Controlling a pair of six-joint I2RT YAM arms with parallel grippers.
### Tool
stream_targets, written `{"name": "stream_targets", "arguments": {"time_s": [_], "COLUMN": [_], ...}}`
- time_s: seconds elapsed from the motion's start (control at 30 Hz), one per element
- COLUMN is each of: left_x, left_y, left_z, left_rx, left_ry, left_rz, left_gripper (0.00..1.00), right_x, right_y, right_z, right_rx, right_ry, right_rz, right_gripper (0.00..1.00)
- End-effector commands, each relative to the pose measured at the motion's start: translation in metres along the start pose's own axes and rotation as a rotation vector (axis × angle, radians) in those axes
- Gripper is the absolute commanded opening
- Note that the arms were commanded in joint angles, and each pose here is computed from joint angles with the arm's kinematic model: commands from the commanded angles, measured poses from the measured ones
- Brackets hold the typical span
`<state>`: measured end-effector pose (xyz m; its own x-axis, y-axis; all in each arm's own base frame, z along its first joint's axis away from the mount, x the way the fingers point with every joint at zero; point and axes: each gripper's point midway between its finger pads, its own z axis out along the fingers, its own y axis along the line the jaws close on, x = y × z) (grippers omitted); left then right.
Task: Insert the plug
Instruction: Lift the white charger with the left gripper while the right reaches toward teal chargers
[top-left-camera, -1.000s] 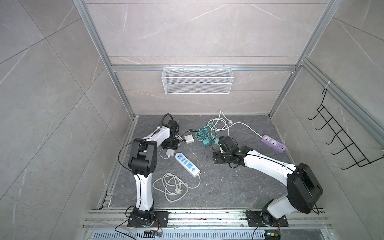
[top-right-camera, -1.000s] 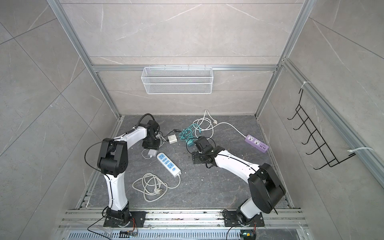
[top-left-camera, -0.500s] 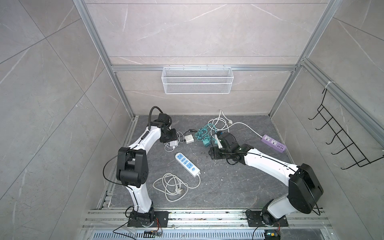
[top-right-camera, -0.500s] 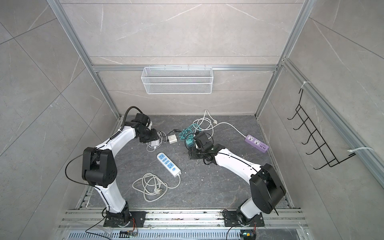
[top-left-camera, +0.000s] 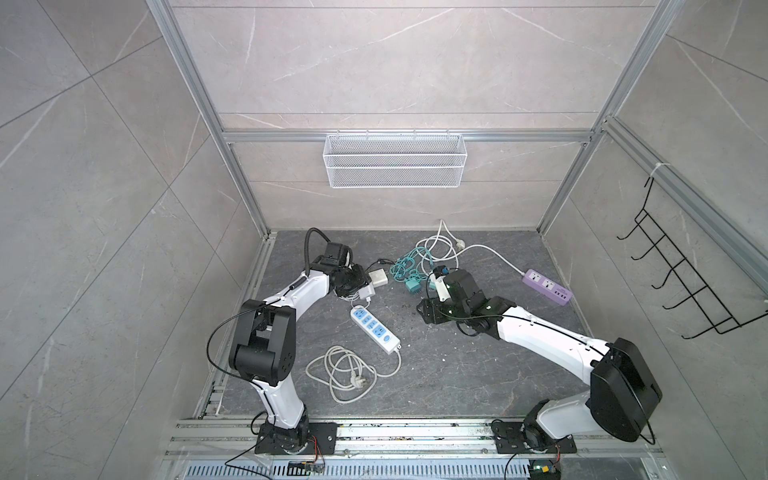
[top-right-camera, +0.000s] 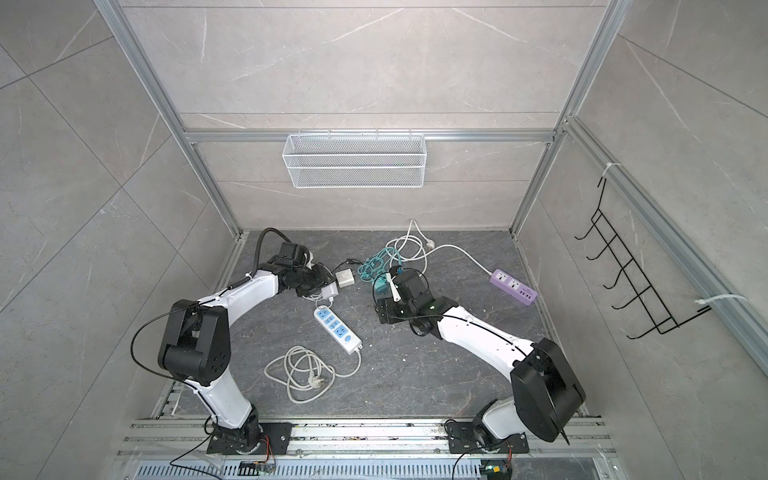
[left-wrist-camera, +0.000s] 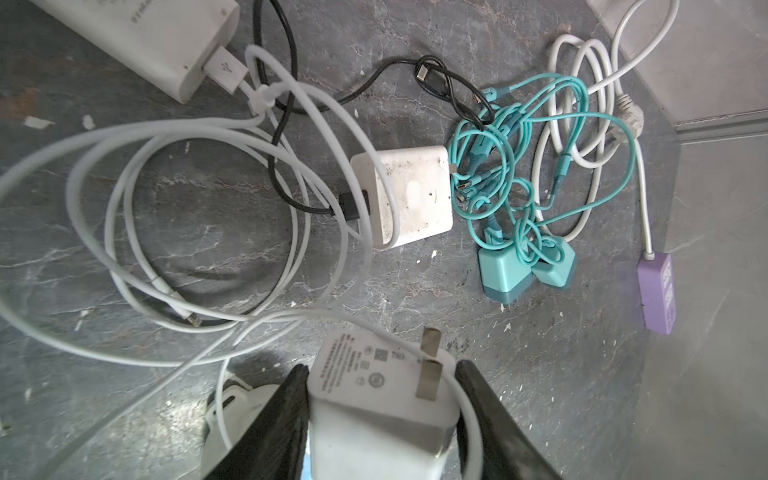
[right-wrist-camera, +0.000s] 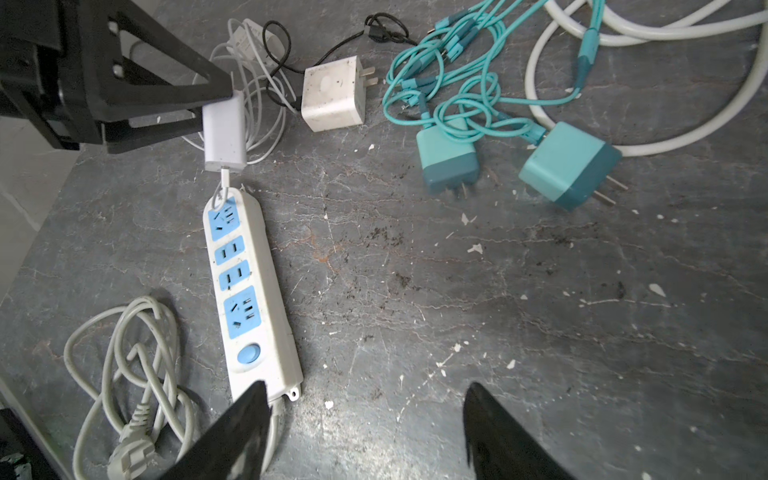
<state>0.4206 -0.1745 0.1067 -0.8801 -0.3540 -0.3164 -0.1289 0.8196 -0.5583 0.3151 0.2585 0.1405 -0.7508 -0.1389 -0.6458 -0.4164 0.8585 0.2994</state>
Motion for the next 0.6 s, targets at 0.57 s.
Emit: {"name": "stream_targets", "arguments": {"time_s": [0.57], "left_x": [-0.009], "left_y": [-0.019], "left_z": [0.000], "left_rx": [0.110], "left_ry": [-0.055], "left_rz": [-0.050], "left_gripper": [0.30], "right_x": [-0.025], "right_y": [0.063], "right_z": [0.020], "right_rx": [-0.175], "right_ry": [-0.175], "right_rz": [-0.200], "right_gripper": [0.67]}}
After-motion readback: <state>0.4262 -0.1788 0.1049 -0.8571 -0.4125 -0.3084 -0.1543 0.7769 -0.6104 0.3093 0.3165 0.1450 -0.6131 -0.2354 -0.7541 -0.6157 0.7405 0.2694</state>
